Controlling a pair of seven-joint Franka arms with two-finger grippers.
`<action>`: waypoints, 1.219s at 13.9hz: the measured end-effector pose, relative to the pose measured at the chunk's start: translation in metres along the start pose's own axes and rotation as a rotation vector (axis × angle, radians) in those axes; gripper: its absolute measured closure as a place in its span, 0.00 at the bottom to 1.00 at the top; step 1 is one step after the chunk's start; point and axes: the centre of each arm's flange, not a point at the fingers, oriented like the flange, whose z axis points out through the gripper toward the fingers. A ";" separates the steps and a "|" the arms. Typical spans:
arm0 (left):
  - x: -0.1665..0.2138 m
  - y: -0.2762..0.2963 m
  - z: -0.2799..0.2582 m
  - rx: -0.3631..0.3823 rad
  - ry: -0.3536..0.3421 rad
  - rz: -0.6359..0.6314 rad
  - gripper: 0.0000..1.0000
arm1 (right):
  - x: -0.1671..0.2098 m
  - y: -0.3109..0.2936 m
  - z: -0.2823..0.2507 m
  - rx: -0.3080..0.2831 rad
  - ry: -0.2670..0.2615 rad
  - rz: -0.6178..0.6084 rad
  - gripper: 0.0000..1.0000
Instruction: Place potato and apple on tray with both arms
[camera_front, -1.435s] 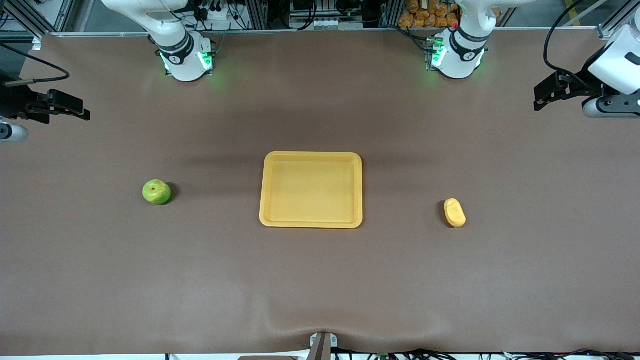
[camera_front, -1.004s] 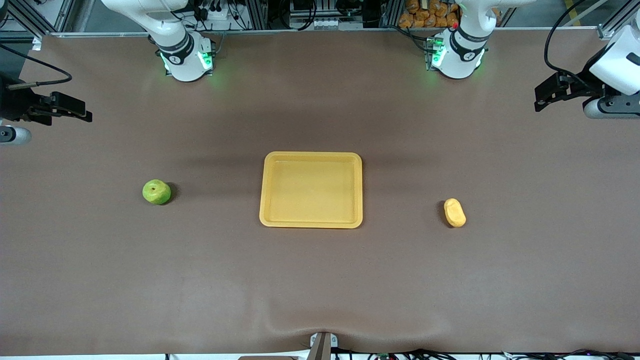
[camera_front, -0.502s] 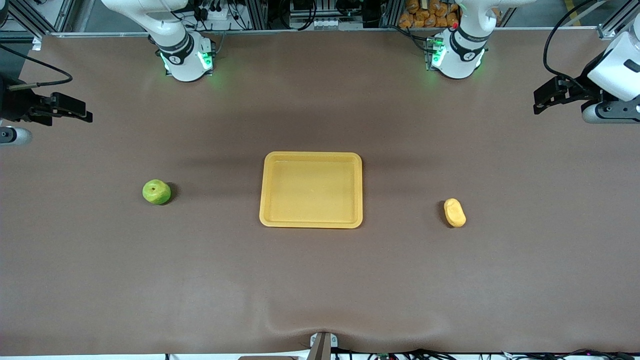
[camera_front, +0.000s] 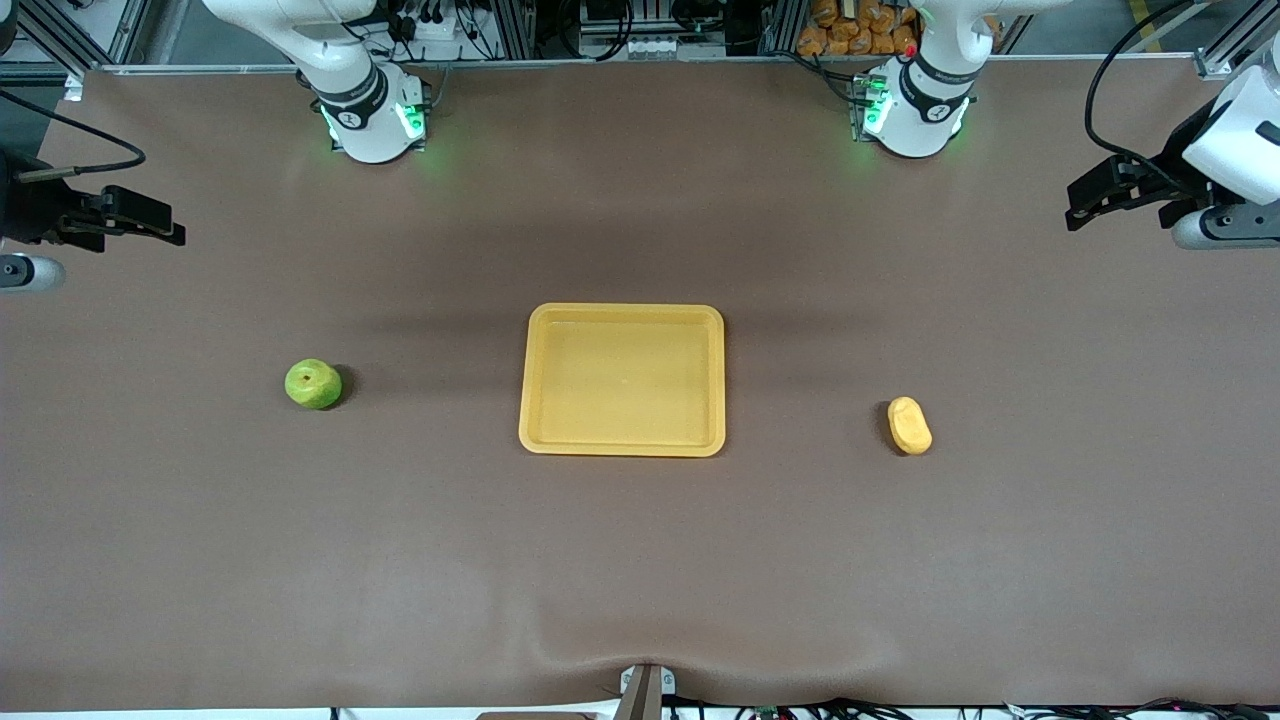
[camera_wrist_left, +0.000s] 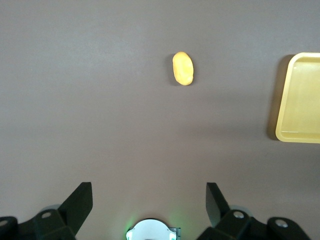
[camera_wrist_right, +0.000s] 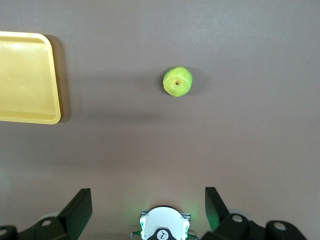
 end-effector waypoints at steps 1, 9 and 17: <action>0.000 0.000 0.000 0.000 0.000 -0.002 0.00 | 0.000 0.000 0.000 -0.002 0.000 0.000 0.00; 0.008 0.001 0.013 0.001 -0.026 -0.001 0.00 | 0.005 0.003 -0.004 -0.012 0.072 0.005 0.00; 0.055 0.012 0.073 -0.008 -0.050 0.013 0.00 | 0.001 0.009 -0.009 -0.034 0.111 0.014 0.00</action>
